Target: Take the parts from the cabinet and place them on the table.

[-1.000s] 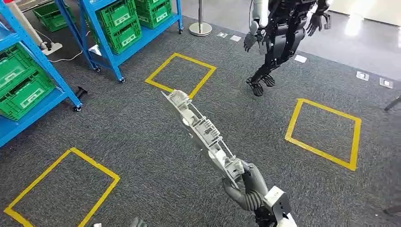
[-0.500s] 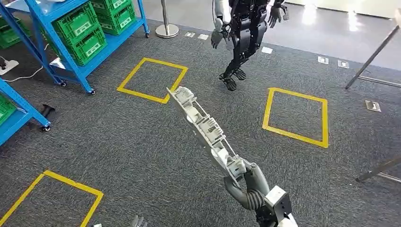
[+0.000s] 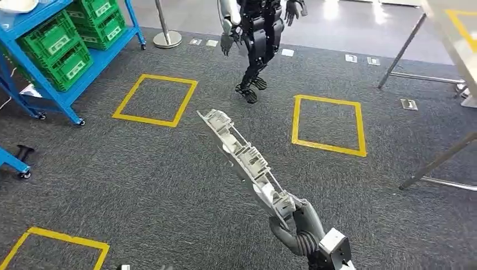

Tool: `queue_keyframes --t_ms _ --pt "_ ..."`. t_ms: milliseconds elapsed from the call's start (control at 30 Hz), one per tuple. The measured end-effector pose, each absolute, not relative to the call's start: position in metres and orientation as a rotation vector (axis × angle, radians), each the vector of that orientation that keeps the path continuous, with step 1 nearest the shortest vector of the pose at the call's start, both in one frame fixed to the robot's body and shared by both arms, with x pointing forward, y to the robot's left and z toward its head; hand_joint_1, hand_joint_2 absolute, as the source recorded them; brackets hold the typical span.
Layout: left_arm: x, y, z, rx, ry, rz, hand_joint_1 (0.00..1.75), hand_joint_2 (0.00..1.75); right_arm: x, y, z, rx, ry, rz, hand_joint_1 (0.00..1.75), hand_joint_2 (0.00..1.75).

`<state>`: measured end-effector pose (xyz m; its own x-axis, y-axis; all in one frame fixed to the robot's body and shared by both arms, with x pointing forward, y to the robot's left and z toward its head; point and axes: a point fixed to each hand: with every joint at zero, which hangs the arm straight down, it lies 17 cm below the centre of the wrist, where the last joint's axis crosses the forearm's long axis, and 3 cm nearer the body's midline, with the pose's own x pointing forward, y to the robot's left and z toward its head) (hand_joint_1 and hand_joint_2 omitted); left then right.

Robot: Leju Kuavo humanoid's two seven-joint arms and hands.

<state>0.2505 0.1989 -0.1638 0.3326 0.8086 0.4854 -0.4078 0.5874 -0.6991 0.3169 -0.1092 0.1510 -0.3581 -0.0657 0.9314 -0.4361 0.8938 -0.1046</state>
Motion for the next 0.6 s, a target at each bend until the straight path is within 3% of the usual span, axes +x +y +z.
queue_keyframes --t_ms 600 --pt "0.234 0.210 -0.172 -0.493 -0.899 0.888 0.00 1.75 0.324 -0.113 0.154 0.386 -1.930 0.402 1.75 1.75"
